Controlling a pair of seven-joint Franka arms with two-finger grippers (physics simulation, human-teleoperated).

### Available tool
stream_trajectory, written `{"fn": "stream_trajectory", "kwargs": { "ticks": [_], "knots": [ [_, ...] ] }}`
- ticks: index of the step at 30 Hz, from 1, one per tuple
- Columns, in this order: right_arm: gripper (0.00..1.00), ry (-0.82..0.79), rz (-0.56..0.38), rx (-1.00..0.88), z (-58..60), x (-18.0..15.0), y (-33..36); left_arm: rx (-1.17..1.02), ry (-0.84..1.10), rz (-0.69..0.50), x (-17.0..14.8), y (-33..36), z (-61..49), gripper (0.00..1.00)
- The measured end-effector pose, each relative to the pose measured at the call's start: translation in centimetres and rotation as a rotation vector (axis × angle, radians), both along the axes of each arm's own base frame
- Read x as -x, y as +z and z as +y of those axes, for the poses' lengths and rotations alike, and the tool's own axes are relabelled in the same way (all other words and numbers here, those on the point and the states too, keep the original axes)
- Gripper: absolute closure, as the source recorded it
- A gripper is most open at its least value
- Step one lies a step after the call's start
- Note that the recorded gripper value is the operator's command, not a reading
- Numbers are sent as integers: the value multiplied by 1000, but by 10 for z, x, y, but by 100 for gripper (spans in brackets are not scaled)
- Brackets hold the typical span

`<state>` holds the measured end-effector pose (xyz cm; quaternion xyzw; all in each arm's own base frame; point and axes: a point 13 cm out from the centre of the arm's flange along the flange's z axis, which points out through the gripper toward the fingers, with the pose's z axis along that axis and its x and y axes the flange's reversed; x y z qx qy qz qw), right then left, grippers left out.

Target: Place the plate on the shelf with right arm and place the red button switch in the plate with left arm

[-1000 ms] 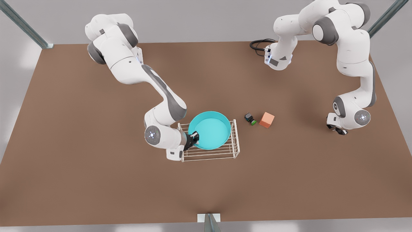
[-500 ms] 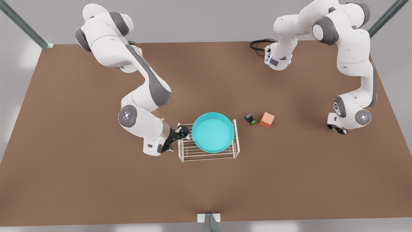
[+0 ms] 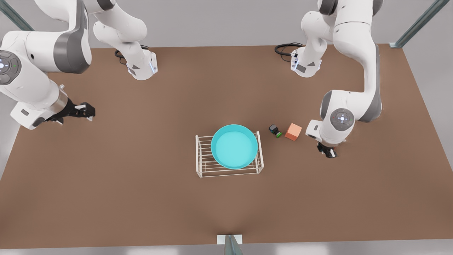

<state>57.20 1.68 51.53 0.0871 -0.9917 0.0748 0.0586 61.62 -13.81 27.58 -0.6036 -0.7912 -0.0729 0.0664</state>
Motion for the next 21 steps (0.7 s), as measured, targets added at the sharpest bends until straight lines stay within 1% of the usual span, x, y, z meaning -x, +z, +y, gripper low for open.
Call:
{"fn": "stream_trajectory", "kwargs": {
  "ticks": [2,4,6,8,10,14,16,19,20,21],
  "knots": [
    [0,1,27,3,0,7,-3,48,10,11,8,16,-86,52],
    [0,1,58,6,-1,13,-10,92,73,24,14,26,-140,52],
    [0,3,90,9,-1,19,-22,121,133,47,23,21,-190,52],
    [0,4,101,9,-1,20,-26,133,196,50,33,20,-230,52],
    [0,3,105,7,-3,20,-28,140,268,37,37,21,-259,52],
    [0,-3,110,5,-6,20,-29,172,415,-21,33,35,-304,52],
    [0,-2,113,4,-6,21,-29,182,487,-38,32,25,-321,52],
    [0,-8,114,-1,-8,21,-28,198,605,-63,22,3,-332,52],
    [0,-14,114,-4,-11,21,-28,206,642,-71,18,-3,-334,51],
    [0,-18,115,-6,-13,21,-28,216,677,-79,15,-6,-336,9]
  ]
}}
